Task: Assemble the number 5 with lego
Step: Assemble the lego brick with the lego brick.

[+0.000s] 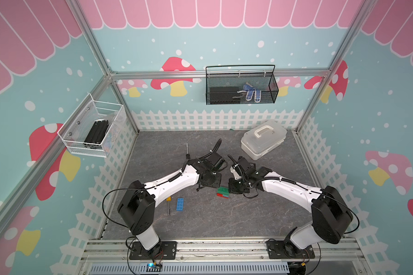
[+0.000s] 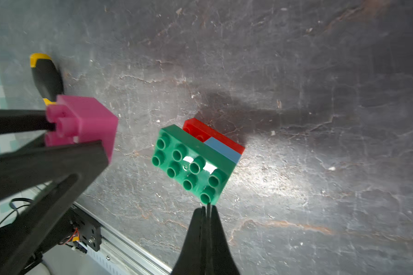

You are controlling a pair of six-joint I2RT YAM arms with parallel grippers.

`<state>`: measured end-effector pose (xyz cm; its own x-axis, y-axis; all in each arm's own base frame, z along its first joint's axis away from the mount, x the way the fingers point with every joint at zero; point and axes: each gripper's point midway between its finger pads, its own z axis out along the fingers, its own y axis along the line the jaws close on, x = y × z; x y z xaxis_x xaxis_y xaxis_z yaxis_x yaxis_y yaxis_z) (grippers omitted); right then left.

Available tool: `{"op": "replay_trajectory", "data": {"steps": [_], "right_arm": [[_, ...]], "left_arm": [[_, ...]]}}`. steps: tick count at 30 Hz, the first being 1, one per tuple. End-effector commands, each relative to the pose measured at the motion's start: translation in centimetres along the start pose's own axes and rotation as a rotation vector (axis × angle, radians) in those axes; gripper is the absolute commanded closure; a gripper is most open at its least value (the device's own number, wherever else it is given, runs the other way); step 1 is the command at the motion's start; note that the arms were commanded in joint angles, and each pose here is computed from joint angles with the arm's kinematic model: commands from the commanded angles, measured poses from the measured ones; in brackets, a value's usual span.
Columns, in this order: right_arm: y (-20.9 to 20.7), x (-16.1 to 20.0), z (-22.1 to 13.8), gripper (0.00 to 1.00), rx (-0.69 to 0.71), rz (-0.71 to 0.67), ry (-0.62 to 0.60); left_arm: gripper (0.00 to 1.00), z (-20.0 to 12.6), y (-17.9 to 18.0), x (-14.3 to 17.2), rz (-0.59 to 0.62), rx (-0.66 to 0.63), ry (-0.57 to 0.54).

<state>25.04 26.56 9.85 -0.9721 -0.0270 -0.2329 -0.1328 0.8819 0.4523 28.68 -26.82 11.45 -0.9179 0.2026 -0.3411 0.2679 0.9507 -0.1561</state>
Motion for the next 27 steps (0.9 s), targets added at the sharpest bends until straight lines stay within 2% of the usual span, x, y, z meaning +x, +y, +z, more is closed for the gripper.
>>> {"op": "replay_trajectory", "data": {"steps": [1, 6, 27], "right_arm": [[1.0, -0.7, -0.6, 1.0, -0.064, 0.042, -0.04], [1.1, -0.7, -0.1, 1.0, -0.097, 0.058, -0.042], [-2.0, 1.3, 3.0, 1.0, -0.021, 0.092, 0.031]], "left_arm": [[0.73, 0.1, -0.6, 0.2, -0.008, 0.015, -0.001], [0.73, 0.3, -1.1, 0.4, -0.005, 0.022, 0.003], [0.73, 1.5, -2.8, 1.1, 0.026, 0.041, 0.033]]}}
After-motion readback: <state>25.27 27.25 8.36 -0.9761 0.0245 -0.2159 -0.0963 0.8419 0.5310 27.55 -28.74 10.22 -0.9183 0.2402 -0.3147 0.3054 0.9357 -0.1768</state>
